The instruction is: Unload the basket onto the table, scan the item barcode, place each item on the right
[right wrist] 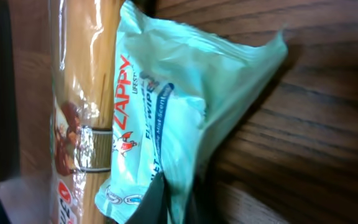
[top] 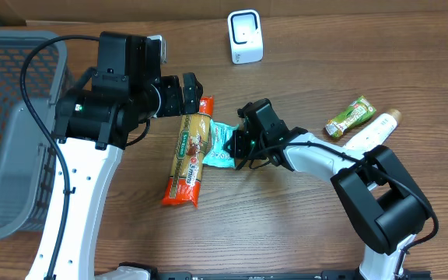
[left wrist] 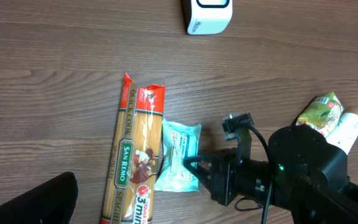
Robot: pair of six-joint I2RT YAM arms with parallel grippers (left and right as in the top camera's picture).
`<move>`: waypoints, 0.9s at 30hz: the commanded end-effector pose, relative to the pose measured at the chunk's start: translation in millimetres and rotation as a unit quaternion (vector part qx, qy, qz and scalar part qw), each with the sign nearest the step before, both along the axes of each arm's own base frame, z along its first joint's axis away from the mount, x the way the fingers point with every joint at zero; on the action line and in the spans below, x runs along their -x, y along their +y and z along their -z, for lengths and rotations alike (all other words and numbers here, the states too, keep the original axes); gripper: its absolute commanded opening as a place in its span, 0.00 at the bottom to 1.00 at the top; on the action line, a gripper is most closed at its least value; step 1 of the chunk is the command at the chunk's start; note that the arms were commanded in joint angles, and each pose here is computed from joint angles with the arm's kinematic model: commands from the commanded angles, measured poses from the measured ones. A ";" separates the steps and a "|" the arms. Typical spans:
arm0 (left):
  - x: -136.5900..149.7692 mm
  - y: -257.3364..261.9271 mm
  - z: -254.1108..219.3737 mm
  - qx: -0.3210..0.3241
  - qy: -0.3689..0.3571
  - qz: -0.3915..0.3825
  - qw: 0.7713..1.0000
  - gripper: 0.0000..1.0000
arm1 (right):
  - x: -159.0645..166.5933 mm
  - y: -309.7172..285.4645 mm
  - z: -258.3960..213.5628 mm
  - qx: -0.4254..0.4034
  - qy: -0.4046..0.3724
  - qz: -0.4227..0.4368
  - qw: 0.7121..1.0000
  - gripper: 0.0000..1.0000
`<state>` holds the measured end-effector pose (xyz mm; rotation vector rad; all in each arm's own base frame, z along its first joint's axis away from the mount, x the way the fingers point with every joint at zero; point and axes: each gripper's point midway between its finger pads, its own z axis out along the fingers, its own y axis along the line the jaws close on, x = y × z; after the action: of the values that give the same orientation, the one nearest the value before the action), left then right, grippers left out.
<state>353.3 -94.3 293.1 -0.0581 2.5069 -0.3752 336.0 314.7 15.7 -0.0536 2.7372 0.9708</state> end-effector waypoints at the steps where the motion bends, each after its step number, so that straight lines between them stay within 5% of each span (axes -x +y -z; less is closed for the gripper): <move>1: -0.7 -1.9 -1.6 0.005 -0.002 0.002 1.000 1.00 | 3.2 -2.0 -5.1 0.000 0.010 0.001 1.000 0.04; 11: -0.7 -1.9 -1.6 0.005 -0.002 0.002 1.000 0.99 | 6.2 -105.7 -97.7 0.212 -0.094 0.108 0.967 0.04; 17: -0.8 -1.8 -1.6 0.004 -0.002 0.002 1.000 1.00 | 27.8 -161.3 -88.4 0.386 -0.086 0.117 0.911 0.04; 24: -0.8 -1.8 -1.6 0.004 -0.002 0.002 1.000 1.00 | 36.4 -161.6 -42.1 0.435 -0.036 0.081 0.896 0.04; 27: -0.7 -1.9 -1.6 0.005 -0.002 0.002 1.000 1.00 | 42.8 -166.7 -34.9 0.444 -0.016 0.047 0.895 0.28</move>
<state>353.4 -94.3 293.1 -0.0581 2.5065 -0.3753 291.7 149.6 47.5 -0.0193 2.8556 -0.3478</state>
